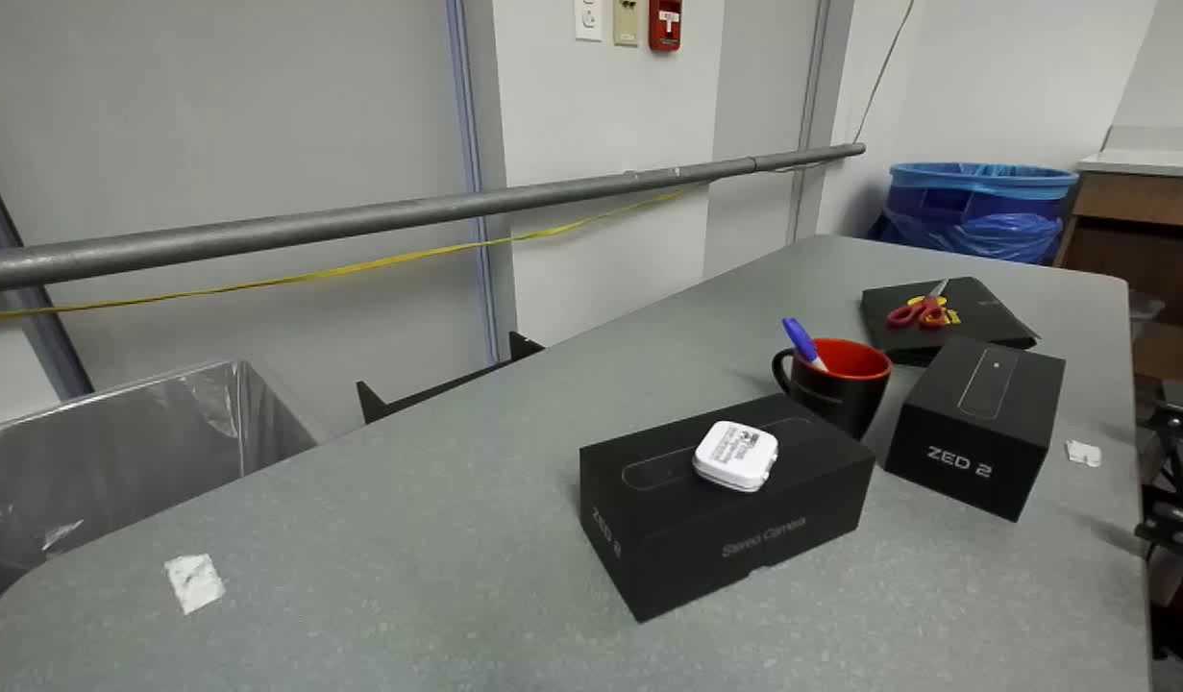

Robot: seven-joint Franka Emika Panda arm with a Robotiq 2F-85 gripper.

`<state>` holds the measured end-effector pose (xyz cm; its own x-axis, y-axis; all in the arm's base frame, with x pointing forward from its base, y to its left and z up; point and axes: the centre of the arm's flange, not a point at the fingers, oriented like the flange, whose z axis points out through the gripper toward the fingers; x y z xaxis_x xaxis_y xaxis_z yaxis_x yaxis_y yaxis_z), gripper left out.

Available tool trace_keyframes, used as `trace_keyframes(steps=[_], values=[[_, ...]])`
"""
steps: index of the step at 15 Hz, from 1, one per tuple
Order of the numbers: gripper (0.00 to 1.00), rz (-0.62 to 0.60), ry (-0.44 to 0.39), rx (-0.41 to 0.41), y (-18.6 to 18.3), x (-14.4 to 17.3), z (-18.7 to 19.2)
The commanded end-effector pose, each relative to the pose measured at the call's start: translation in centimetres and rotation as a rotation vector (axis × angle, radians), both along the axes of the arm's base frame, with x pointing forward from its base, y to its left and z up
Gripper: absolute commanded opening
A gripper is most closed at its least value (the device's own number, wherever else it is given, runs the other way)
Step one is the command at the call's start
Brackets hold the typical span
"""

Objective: Remove the blue sharpie from the mug and put it on the table

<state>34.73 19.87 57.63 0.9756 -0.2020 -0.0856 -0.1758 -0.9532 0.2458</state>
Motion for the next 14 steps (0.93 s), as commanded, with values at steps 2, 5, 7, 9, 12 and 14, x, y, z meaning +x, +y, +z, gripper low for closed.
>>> trace_keyframes(steps=[2,5,7,9,12,14], values=[[1.00,0.000,0.001,0.000,0.0,0.0,0.0],[1.00,0.000,0.001,0.000,0.0,0.0,0.0],[1.00,0.000,0.001,0.000,0.0,0.0,0.0],[1.00,0.000,0.001,0.000,0.0,0.0,0.0],[1.00,-0.002,-0.028,-0.040,-1.1,1.7,-2.2],[1.00,0.035,-0.037,-0.045,-2.2,2.9,-4.5]])
